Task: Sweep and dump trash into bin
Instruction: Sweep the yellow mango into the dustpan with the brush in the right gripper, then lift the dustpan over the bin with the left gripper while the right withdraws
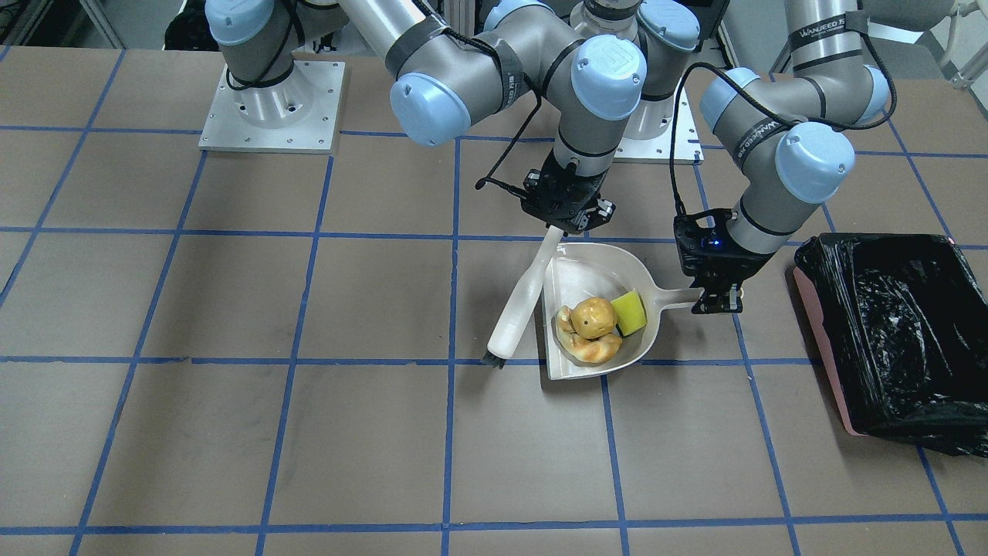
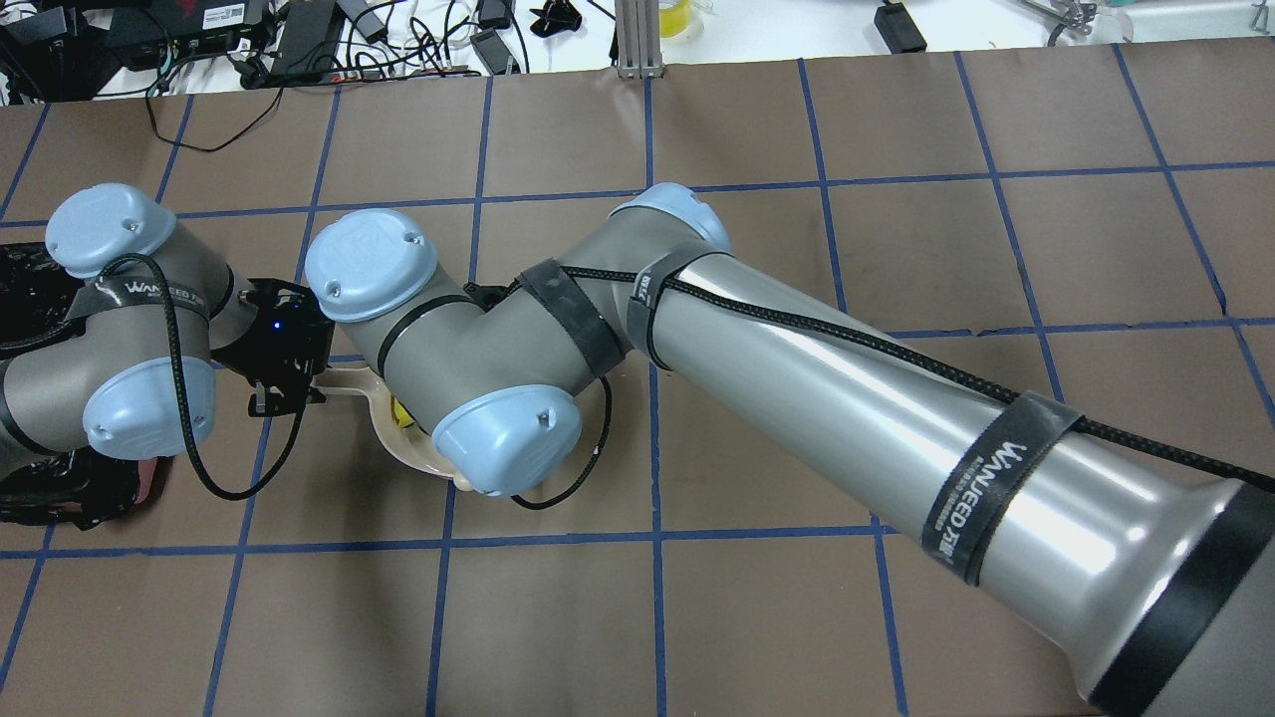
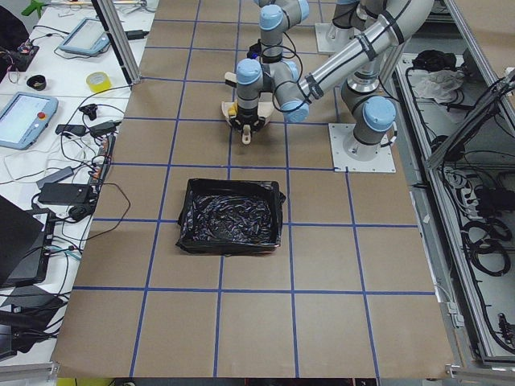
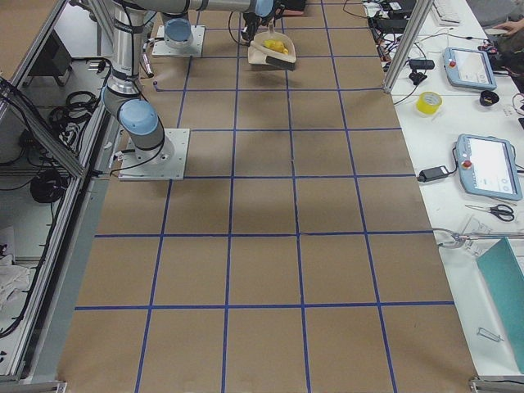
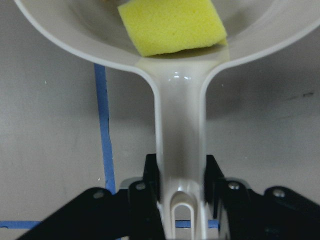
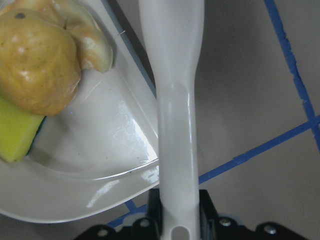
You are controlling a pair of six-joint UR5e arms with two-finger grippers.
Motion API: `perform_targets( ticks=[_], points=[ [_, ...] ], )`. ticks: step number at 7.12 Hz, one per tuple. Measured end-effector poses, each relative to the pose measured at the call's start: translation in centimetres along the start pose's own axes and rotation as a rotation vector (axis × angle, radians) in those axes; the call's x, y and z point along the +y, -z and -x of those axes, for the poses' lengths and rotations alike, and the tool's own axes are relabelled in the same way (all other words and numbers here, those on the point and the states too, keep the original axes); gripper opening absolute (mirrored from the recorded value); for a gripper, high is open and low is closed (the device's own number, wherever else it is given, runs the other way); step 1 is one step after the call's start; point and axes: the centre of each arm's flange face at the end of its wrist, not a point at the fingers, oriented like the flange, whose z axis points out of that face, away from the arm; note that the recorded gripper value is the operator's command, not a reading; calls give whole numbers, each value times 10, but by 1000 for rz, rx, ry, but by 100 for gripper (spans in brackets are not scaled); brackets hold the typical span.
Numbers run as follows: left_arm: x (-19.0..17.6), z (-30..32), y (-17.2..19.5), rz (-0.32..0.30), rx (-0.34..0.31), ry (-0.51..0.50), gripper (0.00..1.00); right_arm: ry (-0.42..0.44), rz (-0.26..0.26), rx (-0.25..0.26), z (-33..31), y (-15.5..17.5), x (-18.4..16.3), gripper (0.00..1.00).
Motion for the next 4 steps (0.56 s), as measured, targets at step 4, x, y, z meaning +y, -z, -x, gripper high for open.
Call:
perform_targets(
  ticks=[4],
  points=[
    [45,48,57,-50,-31,11,0,64,22,32,-77,70,-101,0]
  ],
)
